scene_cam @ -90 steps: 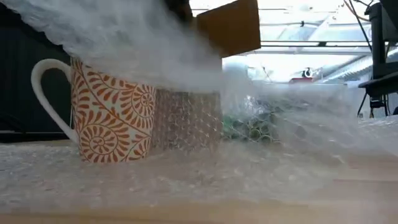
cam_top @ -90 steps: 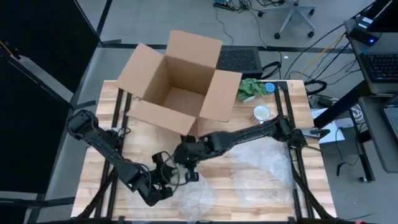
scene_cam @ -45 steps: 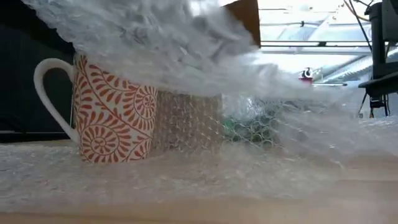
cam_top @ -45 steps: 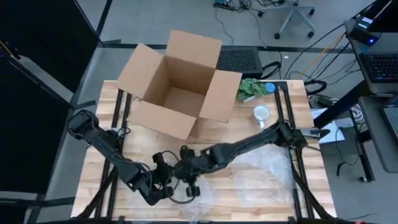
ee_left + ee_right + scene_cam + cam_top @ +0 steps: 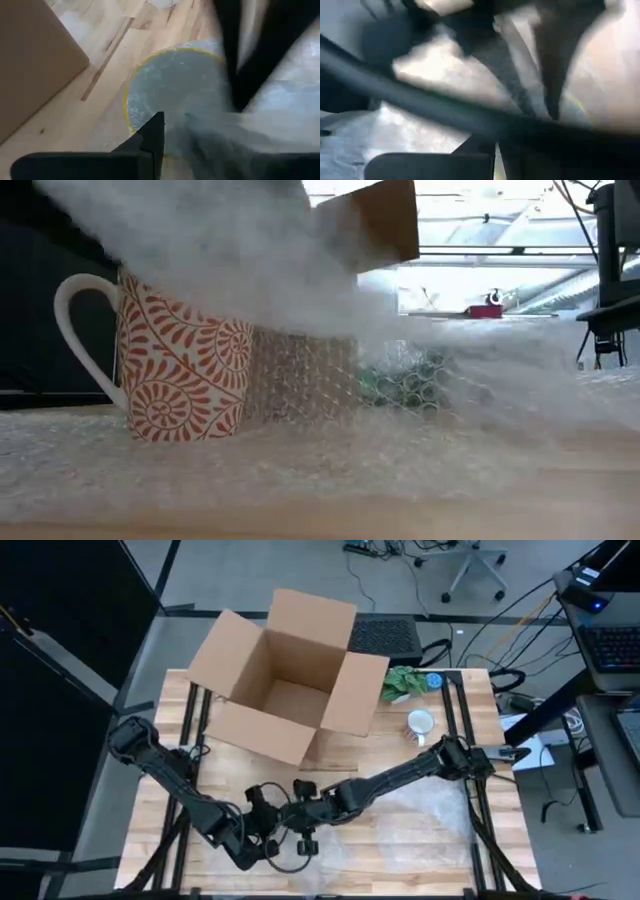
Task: Wrap mug
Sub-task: Wrap the yellow mug with bubble wrap
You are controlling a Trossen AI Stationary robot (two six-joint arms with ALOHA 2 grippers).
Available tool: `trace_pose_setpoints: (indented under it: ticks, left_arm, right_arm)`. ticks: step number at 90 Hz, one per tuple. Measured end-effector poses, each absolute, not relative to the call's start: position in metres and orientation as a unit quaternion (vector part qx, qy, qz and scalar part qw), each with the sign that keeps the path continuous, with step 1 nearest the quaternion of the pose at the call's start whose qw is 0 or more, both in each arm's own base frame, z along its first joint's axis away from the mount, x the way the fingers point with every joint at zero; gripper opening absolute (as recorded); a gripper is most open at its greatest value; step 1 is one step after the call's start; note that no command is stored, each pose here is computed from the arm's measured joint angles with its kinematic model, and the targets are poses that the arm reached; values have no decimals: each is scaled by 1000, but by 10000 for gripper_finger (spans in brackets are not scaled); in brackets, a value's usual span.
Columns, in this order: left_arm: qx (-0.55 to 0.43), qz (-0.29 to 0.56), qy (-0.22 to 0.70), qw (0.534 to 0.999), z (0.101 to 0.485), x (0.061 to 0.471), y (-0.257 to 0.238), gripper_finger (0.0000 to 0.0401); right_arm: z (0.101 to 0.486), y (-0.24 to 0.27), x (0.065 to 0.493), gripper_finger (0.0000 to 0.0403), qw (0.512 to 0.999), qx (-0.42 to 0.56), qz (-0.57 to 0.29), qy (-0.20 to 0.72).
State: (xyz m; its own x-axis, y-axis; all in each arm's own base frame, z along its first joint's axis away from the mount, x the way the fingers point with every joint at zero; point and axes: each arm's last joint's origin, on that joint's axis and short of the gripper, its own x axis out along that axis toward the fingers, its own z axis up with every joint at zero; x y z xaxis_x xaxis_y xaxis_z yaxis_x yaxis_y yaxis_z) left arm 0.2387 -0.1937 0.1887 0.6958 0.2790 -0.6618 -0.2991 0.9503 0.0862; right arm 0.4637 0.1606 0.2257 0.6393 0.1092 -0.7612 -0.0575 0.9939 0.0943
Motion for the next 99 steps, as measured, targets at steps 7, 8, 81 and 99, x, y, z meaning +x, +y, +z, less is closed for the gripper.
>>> trace_pose_setpoints:
  ticks: [7, 8, 81, 99]
  left_arm:
    - [-15, 156, 356, 921, 189, 239, -194, 63]
    - [-16, 156, 355, 921, 189, 239, -194, 63]
    - [-27, 129, 293, 947, 247, 231, -206, 63]
    - [-33, 102, 260, 960, 255, 237, -213, 63]
  right_arm:
    - [211, 153, 462, 0, 897, 39, 30, 439]
    - [210, 152, 462, 0, 897, 41, 28, 439]
    - [198, 124, 473, 0, 907, 64, 22, 416]
    - [199, 125, 473, 0, 908, 64, 24, 413]
